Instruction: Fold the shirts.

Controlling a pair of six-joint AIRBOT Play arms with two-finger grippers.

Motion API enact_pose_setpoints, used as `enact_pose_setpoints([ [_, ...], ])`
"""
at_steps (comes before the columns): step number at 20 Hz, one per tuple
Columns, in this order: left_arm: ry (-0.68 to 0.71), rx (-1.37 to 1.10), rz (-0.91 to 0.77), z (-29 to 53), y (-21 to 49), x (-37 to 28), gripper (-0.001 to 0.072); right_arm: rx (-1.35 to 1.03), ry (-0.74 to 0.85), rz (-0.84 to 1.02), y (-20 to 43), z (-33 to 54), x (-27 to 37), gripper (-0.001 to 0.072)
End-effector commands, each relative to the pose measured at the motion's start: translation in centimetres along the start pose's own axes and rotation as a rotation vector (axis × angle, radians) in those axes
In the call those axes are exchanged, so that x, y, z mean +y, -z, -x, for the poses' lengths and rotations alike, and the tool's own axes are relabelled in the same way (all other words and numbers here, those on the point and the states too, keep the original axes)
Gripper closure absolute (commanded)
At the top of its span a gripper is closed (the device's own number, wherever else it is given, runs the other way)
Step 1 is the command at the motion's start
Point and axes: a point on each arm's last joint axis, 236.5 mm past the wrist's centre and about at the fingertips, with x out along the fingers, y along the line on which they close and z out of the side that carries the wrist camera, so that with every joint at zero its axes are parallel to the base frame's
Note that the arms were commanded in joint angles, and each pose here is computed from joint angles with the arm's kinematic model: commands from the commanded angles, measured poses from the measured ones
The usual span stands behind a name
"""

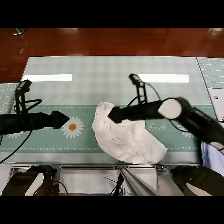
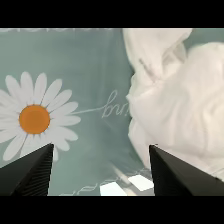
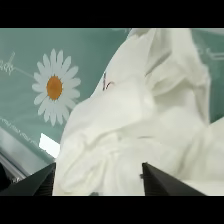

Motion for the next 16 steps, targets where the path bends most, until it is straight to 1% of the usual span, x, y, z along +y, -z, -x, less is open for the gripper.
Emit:
enact_pose_setpoints([
  [1, -0.038, 0.078, 0.004, -0.8, 1.2, 1.3, 0.0004, -0.075, 0.123, -0.035, -4.5, 7.7, -5.9, 0.0091],
  [2, -0.038, 0.111, 0.014, -1.2, 1.8, 1.6, 0.0004, -0.146, 0.206, -0.063, -5.6, 11.6, -8.9, 0.0091],
  [3, -0.036, 0.151, 0.031, -1.8, 2.6, 1.9, 0.0004, -0.197, 0.306, -0.111, -5.4, 15.6, -12.3, 0.0092],
  [5, -0.008, 0.236, 0.099, -3.8, 4.8, 2.3, 0.0004, -0.221, 0.477, -0.227, -2.0, 20.5, -17.9, 0.0092],
  [6, 0.044, 0.256, 0.154, -5.0, 5.6, 1.7, 0.0005, -0.225, 0.528, -0.3, 0.4, 21.5, -20.1, 0.0092],
  [8, 0.205, 0.223, 0.209, -7.3, 5.4, -0.7, 0.0005, -0.211, 0.516, -0.446, 5.3, 19.8, -22.4, 0.0092],
  [10, 0.372, 0.138, 0.242, -8.6, 3.4, -3.1, 0.0005, -0.157, 0.434, -0.542, 9.8, 15.9, -22.5, 0.0093],
  [11, 0.422, 0.097, 0.261, -9.1, 2.1, -3.8, 0.0005, -0.131, 0.392, -0.575, 11.6, 14.0, -22.3, 0.0093],
  [13, 0.464, 0.03, 0.295, -10.7, 0.1, -4.2, 0.0005, -0.091, 0.335, -0.629, 14.1, 11.6, -22.0, 0.0093],
  [16, 0.497, 0.065, 0.273, -13.3, -0.4, -5.6, 0.0005, -0.053, 0.275, -0.662, 15.6, 9.9, -21.3, 0.0093],
])
